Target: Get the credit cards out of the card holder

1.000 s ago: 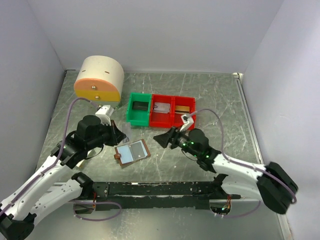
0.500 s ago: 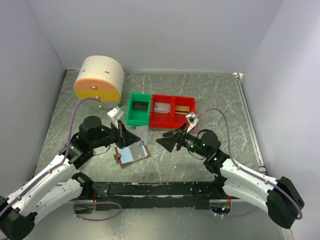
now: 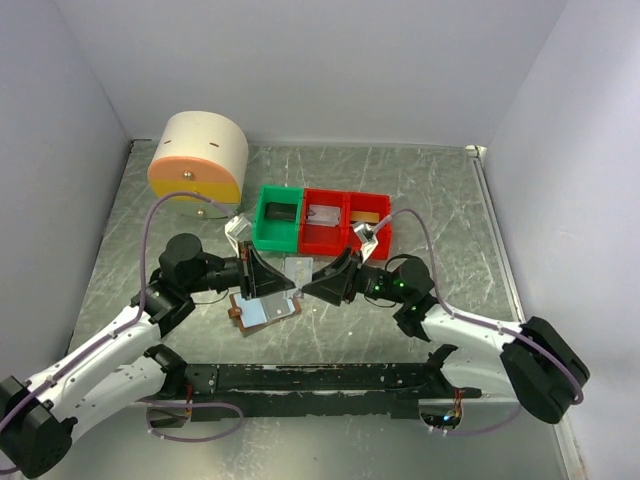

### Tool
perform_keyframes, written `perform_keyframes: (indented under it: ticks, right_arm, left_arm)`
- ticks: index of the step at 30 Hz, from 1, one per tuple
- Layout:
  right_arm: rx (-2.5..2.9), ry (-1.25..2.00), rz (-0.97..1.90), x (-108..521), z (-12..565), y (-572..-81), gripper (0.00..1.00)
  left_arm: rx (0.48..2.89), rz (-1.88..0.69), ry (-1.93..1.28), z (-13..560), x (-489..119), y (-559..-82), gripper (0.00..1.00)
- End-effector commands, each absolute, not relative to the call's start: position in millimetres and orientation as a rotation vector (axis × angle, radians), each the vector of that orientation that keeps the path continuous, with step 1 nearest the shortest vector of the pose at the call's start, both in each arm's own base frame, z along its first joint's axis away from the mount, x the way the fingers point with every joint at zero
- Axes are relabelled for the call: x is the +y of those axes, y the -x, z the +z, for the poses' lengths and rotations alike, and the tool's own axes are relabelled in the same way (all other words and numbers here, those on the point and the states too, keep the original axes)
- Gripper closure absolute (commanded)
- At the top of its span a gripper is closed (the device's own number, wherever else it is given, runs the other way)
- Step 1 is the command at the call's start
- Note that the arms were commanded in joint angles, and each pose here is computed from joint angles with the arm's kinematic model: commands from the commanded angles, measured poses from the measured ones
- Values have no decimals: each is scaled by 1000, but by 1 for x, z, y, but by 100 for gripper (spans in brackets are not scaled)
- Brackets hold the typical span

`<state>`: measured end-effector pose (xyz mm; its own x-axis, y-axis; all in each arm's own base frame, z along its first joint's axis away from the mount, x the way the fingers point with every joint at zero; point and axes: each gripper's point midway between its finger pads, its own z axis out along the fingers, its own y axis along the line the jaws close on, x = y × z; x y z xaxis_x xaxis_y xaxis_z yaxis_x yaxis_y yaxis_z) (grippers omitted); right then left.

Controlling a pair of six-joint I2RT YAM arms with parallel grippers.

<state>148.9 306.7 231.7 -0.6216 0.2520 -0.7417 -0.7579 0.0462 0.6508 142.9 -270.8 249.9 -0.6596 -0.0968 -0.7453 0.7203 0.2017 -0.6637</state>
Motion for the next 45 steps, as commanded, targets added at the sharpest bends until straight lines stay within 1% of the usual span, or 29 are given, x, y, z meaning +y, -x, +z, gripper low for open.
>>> perform_keyframes:
  ticks: [1, 7, 8, 11, 13, 14, 15, 16, 18, 19, 21, 22, 26, 29, 32, 34, 38, 41, 42, 45]
  right_arm:
    - [1419, 502, 1803, 306, 262, -142, 61]
    - [1406, 475, 1861, 310, 263, -144, 76]
    - [1408, 483, 1865, 311, 262, -144, 81]
    - [1416, 496, 1866, 311, 260, -143, 98]
    - [1431, 491, 1854, 311, 258, -144, 100]
    - [1445, 488, 1846, 311, 256, -145, 100]
    - [1460, 485, 1831, 312, 254, -147, 100]
    - [1475, 481, 1814, 312, 252, -149, 100]
    - [1499, 475, 1775, 311, 248, -153, 100]
    - [1514, 468, 1748, 310, 246, -155, 100]
    - [1556, 451, 1674, 308, 241, -163, 100]
    - [1612, 429, 1607, 306, 232, -170, 100]
    - [1756, 364, 1348, 291, 208, -195, 100]
    - [1784, 336, 1186, 276, 201, -208, 100]
    - [1817, 325, 1002, 263, 191, -225, 100]
    - [1842, 359, 879, 259, 186, -236, 100]
    - [1826, 423, 570, 254, 190, -258, 100]
    - [1744, 540, 343, 253, 199, -267, 100]
    - [1718, 585, 260, 250, 201, -272, 100]
    - [1663, 722, 162, 255, 204, -279, 100]
  left_arm:
    - [1761, -1599, -681, 258, -276, -132, 93]
    - [1793, -1579, -689, 253, -274, -131, 93]
    - [1797, -1573, -683, 252, -274, -132, 93]
    - [1806, -1558, -669, 251, -272, -133, 93]
    - [1811, -1536, -659, 251, -271, -135, 92]
    - [1832, -1515, -644, 248, -270, -138, 89]
    - [1850, -1489, -633, 246, -269, -140, 84]
    - [1873, -1457, -615, 244, -267, -144, 74]
    - [1918, -1365, -582, 241, -260, -152, 48]
    - [1939, -1312, -567, 241, -256, -155, 37]
    - [1968, -1196, -526, 241, -244, -164, 8]
    - [1982, -1125, -496, 242, -236, -169, 1]
    - [2023, -821, -362, 248, -195, -190, 0]
    - [2019, -583, -250, 253, -158, -207, 0]
    - [2020, -389, -156, 247, -129, -222, 0]
    - [2026, -267, -158, 239, -116, -230, 1]
    - [2077, -133, -89, 220, -102, -241, 0]
    - [2104, -53, 21, 207, -89, -248, 0]
    - [2109, -39, 46, 207, -84, -249, 1]
    - [2104, -74, 131, 206, -71, -252, 0]
